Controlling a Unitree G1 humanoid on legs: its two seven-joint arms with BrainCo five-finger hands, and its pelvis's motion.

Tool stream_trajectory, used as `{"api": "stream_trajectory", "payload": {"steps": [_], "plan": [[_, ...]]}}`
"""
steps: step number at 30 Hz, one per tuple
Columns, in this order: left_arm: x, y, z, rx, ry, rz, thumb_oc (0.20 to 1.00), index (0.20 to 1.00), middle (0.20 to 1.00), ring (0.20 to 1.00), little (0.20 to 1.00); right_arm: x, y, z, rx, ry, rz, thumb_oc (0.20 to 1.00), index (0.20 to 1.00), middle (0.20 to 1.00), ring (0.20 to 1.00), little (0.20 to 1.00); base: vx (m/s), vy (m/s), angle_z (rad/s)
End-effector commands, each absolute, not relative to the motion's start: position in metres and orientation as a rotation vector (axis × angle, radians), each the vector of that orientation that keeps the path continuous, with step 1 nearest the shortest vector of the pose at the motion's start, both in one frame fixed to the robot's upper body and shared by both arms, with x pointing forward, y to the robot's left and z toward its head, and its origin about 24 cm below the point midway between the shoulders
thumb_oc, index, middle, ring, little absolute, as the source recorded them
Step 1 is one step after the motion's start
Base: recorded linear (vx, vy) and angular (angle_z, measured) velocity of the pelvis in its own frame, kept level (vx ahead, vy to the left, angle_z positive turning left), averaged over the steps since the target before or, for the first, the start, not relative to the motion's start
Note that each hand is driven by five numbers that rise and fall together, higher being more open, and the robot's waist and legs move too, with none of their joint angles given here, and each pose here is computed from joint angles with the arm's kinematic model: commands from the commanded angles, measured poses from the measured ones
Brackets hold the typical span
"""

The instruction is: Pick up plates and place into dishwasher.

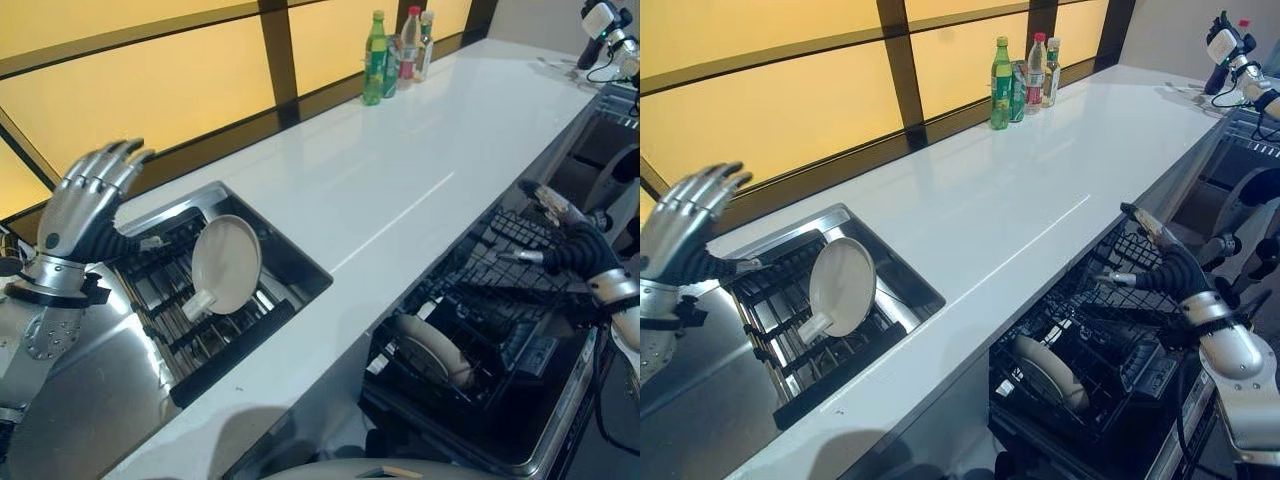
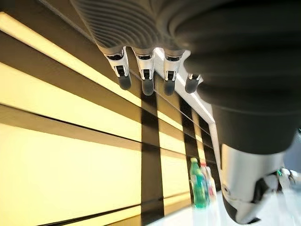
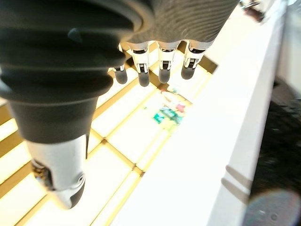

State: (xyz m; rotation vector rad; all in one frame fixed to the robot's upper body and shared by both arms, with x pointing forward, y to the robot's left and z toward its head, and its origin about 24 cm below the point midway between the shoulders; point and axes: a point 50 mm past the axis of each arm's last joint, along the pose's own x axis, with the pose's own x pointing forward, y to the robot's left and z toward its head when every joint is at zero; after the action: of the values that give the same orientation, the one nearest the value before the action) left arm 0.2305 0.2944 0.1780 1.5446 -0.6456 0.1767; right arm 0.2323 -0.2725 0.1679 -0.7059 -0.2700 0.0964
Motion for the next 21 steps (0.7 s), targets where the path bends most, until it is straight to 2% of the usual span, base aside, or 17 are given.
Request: {"api": "stream_trajectory", "payload": {"steps": [1, 13, 21], "plan": [[0.236, 0.295, 0.204, 1.619, -0.777, 0.274, 1.000, 1.000, 1.000, 1.000, 1.000, 0.240, -0.260, 0.194, -0.734, -0.425, 0.132, 1.000, 1.000, 1.000, 1.000, 1.000, 0.07, 0.186, -0.18], [0.247, 0.282, 0.186, 1.615, -0.932, 0.288, 1.000, 1.000, 1.000, 1.000, 1.000, 0.243, -0.261, 0.195, -0.749, -0.387, 0.184, 1.000, 1.000, 1.000, 1.000, 1.000, 0.07, 0.218, -0.09], [0.266, 0.266, 0.208, 1.720, -1.079, 0.260, 1.000, 1.000, 1.000, 1.000, 1.000, 0.253, -0.252, 0.204, -0.758, -0.439, 0.150, 1.000, 1.000, 1.000, 1.000, 1.000, -0.05, 0.090, -0.10]]}}
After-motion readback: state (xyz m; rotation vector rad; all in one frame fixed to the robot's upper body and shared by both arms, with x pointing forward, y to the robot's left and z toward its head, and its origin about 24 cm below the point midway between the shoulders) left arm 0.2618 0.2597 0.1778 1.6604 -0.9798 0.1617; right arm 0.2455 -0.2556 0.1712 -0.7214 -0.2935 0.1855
